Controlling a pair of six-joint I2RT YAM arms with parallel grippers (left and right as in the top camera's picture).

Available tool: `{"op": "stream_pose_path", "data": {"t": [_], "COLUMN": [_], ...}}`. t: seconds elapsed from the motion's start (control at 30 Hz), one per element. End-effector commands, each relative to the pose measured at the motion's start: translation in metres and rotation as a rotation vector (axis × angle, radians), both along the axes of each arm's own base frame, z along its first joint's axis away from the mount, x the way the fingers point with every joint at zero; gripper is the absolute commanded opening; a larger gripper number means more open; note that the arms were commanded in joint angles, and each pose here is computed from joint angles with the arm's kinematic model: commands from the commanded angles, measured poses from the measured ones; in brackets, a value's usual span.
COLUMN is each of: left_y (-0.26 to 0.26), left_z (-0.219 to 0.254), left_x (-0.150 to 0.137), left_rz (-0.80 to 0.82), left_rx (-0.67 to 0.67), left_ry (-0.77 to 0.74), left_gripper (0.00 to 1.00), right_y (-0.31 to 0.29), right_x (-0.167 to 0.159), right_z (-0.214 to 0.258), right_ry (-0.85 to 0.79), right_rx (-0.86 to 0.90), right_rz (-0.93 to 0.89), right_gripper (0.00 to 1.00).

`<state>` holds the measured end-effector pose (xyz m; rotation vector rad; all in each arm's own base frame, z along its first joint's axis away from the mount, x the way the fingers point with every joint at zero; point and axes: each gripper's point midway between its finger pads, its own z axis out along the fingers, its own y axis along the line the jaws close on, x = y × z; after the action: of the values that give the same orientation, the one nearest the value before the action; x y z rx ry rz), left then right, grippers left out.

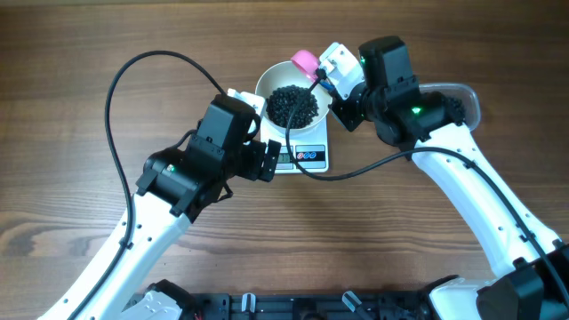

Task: Scoop item into bowl and weigh 150g on scale
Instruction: 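Tilt the scoop with the right gripper to pour beans into bowl, then carry the empty pink scoop right and lower it into the bean tub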

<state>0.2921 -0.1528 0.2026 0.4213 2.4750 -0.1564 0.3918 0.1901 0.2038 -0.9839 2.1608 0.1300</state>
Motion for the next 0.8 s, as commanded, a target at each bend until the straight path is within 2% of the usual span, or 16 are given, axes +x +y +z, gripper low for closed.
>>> {"op": "stream_pose_path", "data": {"t": [0.0,0.23,0.33,0.6,0.77], "left_y": [0.0,-0.001,0.0,-0.001,-0.001], "left_z": [-0.002,-0.002,-0.002,-0.002,-0.002], "left_x": [0.0,0.0,0.0,0.0,0.0], "left_rz": [-0.014,-0.015,-0.015,-0.015,-0.015], "left_rx": [0.003,0.003,0.003,0.003,0.003], "left_ry": [0.006,0.005,0.006,0.006,0.005], "left_gripper": [1.0,1.0,1.0,1.0,1.0], "right_y": [0.001,0.0,-0.008,-0.085,-0.106], "right_x": [0.0,0.0,0.003,0.022,0.025], "right_z": [0.011,0.018,0.027,0.057,0.059], "right_ry": [-0.016,0.073,0.062,-0.005,0.056], "right_rx": [0.032,0.211,0.25,0.337,0.463], "right_rz": [-0.029,-0.229,-0.272,-0.462,-0.423], "right_gripper": [0.04,0.04,0.04,0.04,0.04]}}
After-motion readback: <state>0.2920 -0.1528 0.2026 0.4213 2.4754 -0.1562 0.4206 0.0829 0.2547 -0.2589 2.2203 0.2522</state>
